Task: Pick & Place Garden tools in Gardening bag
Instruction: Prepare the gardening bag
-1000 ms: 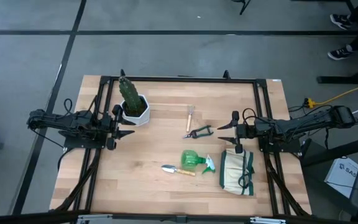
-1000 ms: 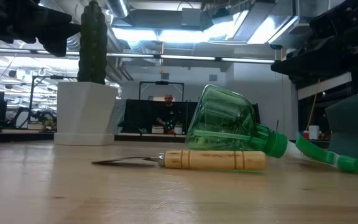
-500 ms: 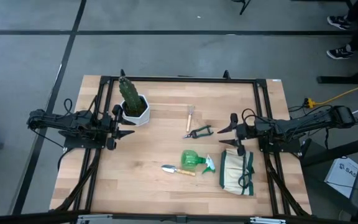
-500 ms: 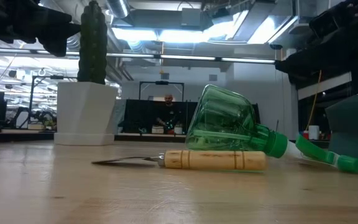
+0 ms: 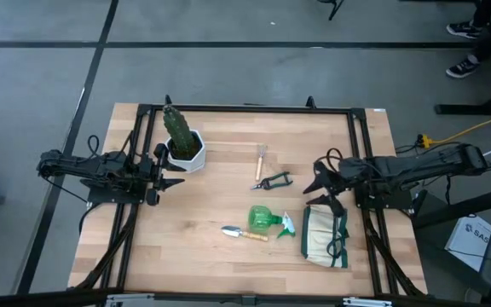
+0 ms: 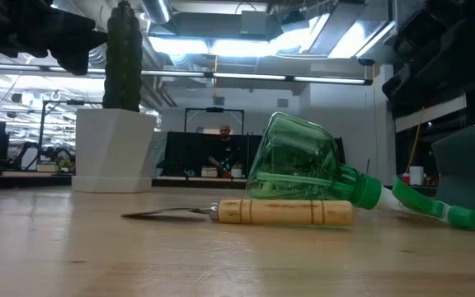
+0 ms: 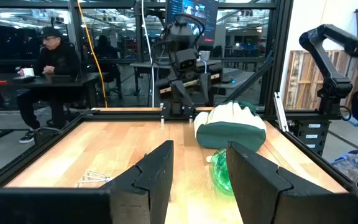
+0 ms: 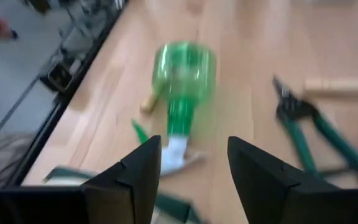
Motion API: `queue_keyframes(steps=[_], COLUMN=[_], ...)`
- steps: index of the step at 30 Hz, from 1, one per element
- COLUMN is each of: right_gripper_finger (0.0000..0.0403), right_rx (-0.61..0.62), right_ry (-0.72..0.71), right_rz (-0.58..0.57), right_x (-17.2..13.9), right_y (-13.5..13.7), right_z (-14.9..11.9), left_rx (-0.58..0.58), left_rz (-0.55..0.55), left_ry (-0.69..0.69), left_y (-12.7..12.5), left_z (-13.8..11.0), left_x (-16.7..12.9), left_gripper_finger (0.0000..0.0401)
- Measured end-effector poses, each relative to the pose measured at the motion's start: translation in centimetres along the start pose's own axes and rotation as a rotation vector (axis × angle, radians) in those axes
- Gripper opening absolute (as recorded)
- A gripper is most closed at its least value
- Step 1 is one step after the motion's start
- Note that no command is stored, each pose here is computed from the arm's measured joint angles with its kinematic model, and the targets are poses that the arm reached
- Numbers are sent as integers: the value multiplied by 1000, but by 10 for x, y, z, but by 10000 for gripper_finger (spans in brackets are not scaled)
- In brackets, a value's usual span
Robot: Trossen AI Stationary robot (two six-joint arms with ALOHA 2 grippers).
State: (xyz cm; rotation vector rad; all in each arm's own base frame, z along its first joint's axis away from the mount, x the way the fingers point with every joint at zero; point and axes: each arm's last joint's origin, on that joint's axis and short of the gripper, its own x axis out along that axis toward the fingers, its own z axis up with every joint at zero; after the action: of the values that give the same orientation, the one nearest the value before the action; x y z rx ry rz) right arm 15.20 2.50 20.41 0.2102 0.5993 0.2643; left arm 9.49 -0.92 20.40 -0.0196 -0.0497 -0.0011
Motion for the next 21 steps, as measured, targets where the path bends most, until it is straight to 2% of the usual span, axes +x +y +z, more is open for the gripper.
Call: queue_keyframes(steps=[3, 9, 13, 17, 21], right_gripper_finger=[188, 188, 188, 188, 188], right_rx=[22, 147, 229, 348, 436], right_ry=[99, 290, 393, 520, 607], right_rz=[61, 325, 367, 360, 353], right_x=[-11, -30, -33, -34, -36], right_y=[7, 22, 30, 39, 49], right_z=[10, 17, 9, 0, -6], left_rx=[0, 0, 0, -1, -56], left_rz=[0, 0, 0, 8, 60], left_ry=[0, 0, 0, 0, -4], left_y=[0, 0, 0, 0, 2], left_z=[0, 0, 0, 0, 0], left_x=[0, 0, 0, 0, 0], left_gripper_finger=[143, 144, 143, 143, 143])
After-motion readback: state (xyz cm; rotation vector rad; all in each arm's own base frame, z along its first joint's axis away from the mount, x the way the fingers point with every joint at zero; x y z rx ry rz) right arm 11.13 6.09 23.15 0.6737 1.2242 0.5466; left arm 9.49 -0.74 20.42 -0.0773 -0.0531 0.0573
